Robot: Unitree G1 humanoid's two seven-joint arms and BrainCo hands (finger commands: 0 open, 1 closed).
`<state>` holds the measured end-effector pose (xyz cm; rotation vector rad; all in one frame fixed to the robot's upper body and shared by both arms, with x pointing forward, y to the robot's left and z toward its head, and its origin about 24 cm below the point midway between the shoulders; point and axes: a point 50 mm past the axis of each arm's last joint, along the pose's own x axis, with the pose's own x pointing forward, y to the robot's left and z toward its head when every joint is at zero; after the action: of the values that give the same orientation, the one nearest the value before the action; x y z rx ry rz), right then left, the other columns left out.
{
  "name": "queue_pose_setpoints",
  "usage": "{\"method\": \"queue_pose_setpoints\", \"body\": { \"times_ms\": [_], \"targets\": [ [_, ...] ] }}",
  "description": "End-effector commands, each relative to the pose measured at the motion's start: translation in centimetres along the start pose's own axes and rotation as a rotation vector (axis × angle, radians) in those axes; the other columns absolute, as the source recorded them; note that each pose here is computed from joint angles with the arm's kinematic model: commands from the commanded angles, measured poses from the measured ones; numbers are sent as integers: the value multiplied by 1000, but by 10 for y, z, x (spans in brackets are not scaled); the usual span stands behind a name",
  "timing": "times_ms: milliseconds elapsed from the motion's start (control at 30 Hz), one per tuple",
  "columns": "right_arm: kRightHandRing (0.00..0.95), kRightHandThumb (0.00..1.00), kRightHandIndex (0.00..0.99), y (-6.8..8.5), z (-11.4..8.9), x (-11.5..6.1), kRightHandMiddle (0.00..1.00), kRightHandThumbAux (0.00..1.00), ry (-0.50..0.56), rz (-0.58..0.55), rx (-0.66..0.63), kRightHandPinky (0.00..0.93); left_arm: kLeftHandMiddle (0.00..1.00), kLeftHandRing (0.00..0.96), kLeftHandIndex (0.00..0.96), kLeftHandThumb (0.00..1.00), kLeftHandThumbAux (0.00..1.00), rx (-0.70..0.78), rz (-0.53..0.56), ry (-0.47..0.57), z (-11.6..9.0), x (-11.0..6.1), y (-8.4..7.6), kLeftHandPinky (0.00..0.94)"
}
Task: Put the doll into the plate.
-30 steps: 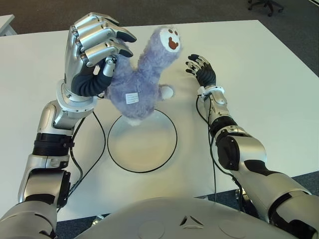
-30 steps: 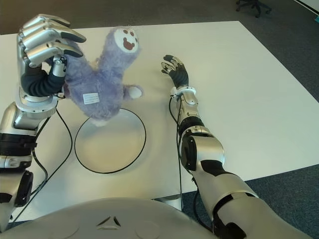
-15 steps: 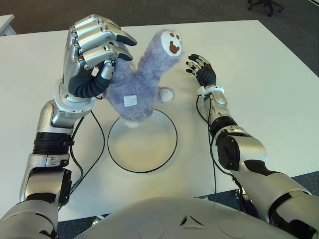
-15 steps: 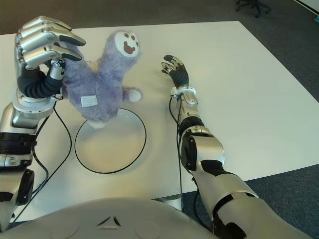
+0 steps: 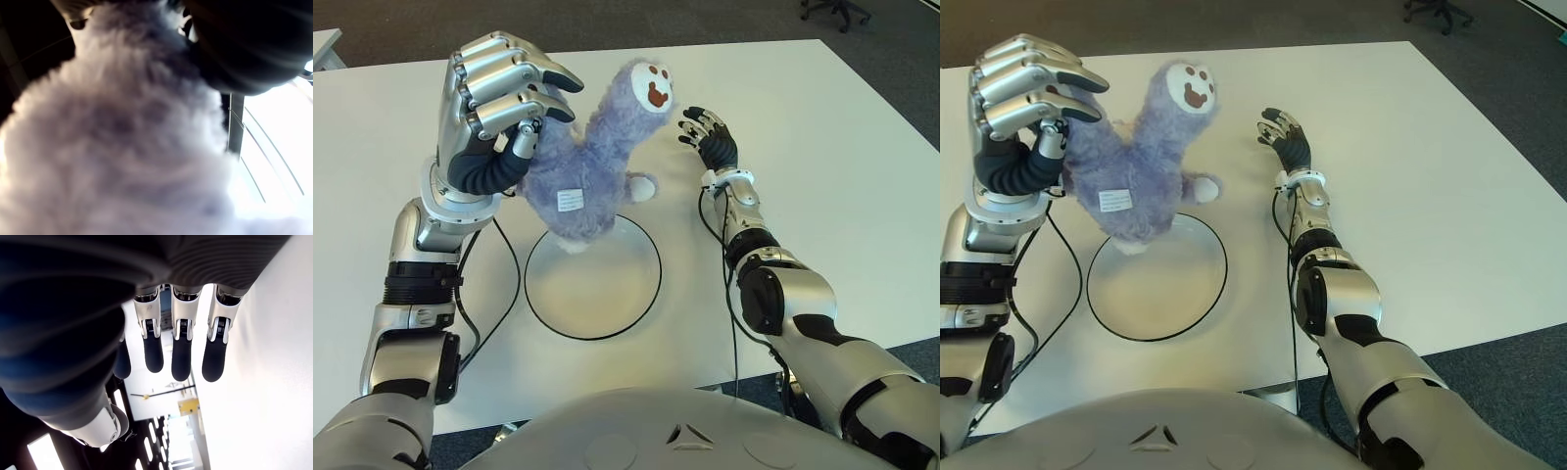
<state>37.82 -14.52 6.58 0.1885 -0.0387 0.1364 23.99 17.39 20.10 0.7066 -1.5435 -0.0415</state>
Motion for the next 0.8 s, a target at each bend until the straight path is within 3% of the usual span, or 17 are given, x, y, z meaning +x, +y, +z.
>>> {"method": "queue_pose_setpoints", "body": {
  "times_ms": [33, 800],
  "targets": [
    [230, 494, 233, -3, -23, -11, 205, 793, 91, -21, 31, 293, 411, 453, 484, 943, 657, 2, 5, 7, 0, -1, 1, 370],
    [230, 494, 233, -4, -23, -11, 205, 793, 88, -21, 31, 293, 411, 453, 484, 943, 657, 1, 6, 5, 2, 0, 1, 370]
  ]
}}
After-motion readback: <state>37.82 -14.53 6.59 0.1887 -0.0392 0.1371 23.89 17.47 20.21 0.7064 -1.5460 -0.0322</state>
